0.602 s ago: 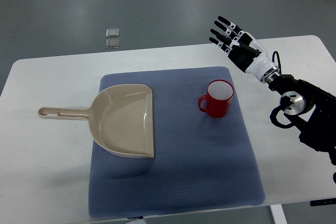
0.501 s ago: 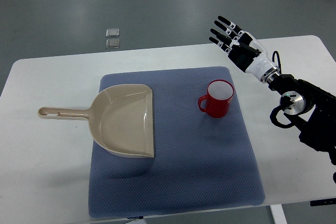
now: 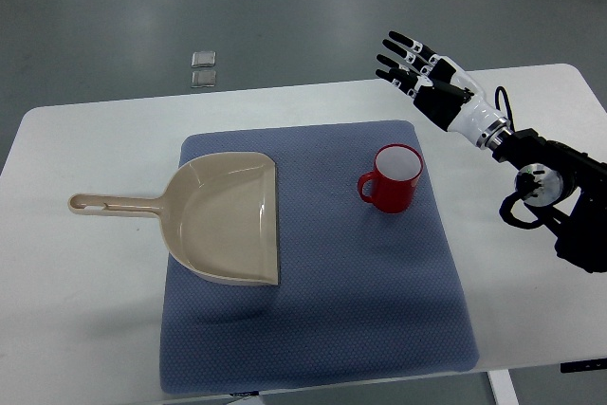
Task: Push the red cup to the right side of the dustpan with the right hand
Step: 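Lower the right hand and bring it beside the red mug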
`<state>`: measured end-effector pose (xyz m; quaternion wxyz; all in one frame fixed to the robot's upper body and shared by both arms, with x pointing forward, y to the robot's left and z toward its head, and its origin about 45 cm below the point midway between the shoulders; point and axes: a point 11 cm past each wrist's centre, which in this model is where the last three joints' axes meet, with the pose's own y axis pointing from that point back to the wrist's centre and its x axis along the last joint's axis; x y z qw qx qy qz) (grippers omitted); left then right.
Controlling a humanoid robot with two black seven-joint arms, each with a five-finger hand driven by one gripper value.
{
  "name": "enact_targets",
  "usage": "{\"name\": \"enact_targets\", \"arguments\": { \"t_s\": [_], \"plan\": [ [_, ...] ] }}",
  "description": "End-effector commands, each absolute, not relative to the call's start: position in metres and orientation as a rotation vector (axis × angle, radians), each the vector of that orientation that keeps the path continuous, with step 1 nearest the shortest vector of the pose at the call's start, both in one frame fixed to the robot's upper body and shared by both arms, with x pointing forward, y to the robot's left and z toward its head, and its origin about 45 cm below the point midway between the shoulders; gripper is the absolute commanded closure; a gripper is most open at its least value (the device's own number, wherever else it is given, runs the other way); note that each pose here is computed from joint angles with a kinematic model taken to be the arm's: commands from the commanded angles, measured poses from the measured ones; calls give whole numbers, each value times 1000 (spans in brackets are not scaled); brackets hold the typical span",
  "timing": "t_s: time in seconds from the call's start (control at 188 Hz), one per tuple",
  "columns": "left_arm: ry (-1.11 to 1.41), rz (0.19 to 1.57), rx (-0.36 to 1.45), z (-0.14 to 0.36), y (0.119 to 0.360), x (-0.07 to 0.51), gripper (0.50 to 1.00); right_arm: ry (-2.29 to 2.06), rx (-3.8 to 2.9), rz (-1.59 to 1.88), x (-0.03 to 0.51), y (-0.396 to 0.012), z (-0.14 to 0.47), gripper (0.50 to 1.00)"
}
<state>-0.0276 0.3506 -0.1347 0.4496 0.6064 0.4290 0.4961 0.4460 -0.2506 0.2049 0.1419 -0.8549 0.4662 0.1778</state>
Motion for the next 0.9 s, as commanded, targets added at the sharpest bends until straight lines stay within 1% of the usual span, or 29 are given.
{"name": "enact_targets", "arguments": {
  "t_s": [0.0, 0.208, 0.373, 0.549, 0.698, 0.895],
  "plan": [
    [1061, 1225, 1499, -135, 350, -28, 500, 1331, -2573, 432, 442, -254, 209, 566],
    [1061, 1223, 1499, -135, 350, -28, 500, 1327, -2804, 298, 424, -277, 205, 566],
    [1060, 1218, 1499, -135, 349, -28, 500, 1349, -2906, 229, 412, -310, 209, 566],
    [1068, 1205, 1487, -135, 348, -27, 500, 1383, -2991, 171, 402, -336, 210, 564],
    [1077, 1198, 1480, -135, 346, -28, 500, 1412, -3029, 178, 391, -348, 200, 566],
    [1075, 1198, 1479, -135, 346, -27, 500, 1423, -3021, 208, 380, -351, 185, 566]
  ]
}}
